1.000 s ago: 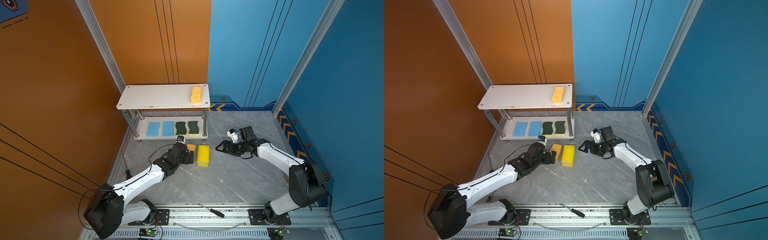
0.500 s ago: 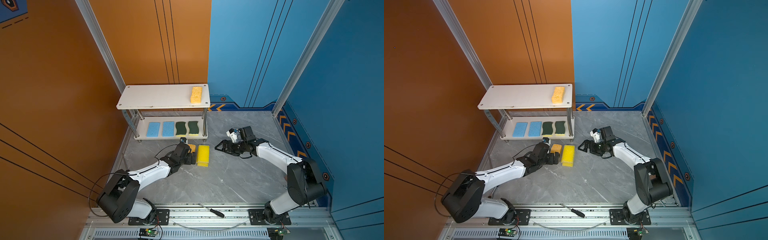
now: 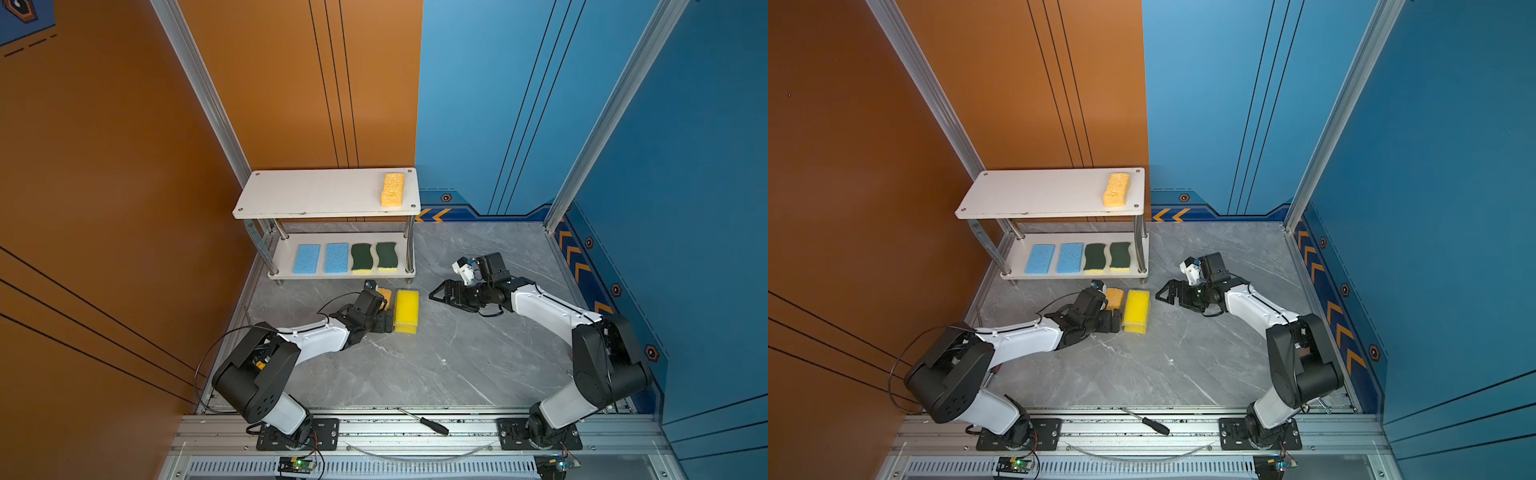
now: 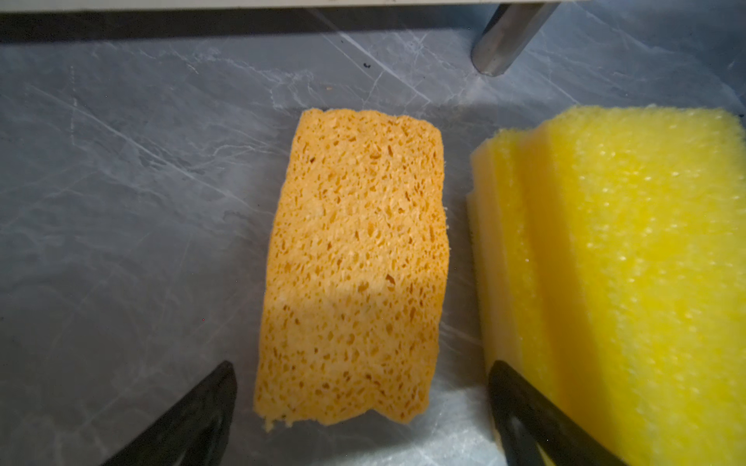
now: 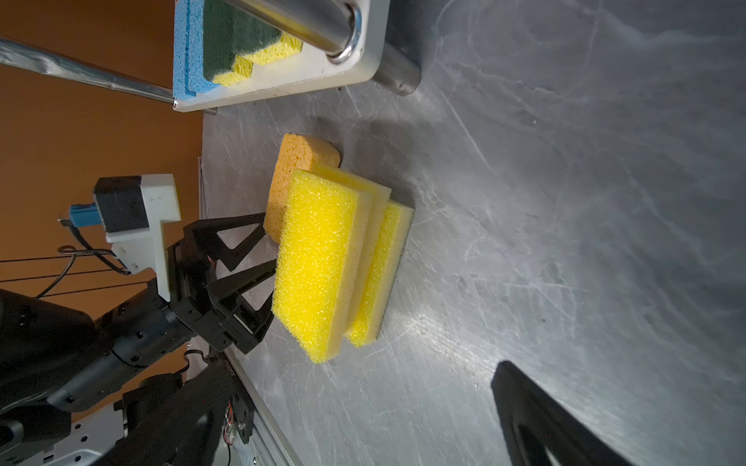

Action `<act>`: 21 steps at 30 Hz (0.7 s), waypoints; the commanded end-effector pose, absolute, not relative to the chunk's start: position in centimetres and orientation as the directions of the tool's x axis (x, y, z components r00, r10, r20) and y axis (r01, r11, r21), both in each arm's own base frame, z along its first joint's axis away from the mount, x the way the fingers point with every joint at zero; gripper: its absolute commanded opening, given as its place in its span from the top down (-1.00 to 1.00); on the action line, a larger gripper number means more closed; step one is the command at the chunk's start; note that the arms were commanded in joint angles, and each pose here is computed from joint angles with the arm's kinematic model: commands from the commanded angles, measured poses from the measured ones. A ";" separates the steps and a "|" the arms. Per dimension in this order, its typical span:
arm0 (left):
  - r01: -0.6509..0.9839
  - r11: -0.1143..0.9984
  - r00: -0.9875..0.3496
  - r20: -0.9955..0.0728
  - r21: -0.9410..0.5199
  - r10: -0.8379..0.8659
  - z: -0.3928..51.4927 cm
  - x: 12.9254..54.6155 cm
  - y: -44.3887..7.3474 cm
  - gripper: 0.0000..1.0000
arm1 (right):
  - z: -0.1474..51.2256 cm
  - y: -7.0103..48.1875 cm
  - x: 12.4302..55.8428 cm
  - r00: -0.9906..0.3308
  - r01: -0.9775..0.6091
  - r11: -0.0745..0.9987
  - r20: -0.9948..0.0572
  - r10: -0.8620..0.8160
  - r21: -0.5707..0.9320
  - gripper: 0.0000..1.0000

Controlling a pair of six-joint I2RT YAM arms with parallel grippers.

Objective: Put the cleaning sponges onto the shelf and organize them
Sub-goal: 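Grasp the remaining orange sponge with the left gripper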

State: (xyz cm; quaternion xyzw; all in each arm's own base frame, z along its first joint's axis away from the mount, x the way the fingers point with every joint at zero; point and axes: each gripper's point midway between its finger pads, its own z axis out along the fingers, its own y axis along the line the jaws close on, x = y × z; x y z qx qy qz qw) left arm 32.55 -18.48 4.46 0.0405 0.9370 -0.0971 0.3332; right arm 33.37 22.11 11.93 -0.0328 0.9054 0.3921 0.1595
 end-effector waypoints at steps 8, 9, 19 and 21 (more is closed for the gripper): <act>0.117 0.980 -0.797 -0.603 -0.160 -0.004 3.0 33.8 -18.6 -0.97 | 12.2 22.3 33.8 -0.947 -0.185 0.677 -0.313 0.071 0.712 -1.00; 0.116 0.980 -0.798 -0.603 -0.161 -0.005 3.0 33.9 -18.6 -0.95 | 12.2 22.3 33.8 -0.947 -0.184 0.677 -0.313 0.071 0.712 -1.00; 0.102 0.984 -0.793 -0.609 -0.146 -0.008 3.3 34.1 -18.4 -0.52 | 12.2 22.1 33.9 -0.947 -0.180 0.679 -0.312 0.076 0.712 -1.00; 0.098 0.986 -0.796 -0.605 -0.138 -0.005 3.2 34.0 -18.2 -0.41 | 12.1 22.1 33.9 -0.947 -0.181 0.679 -0.312 0.075 0.712 -1.00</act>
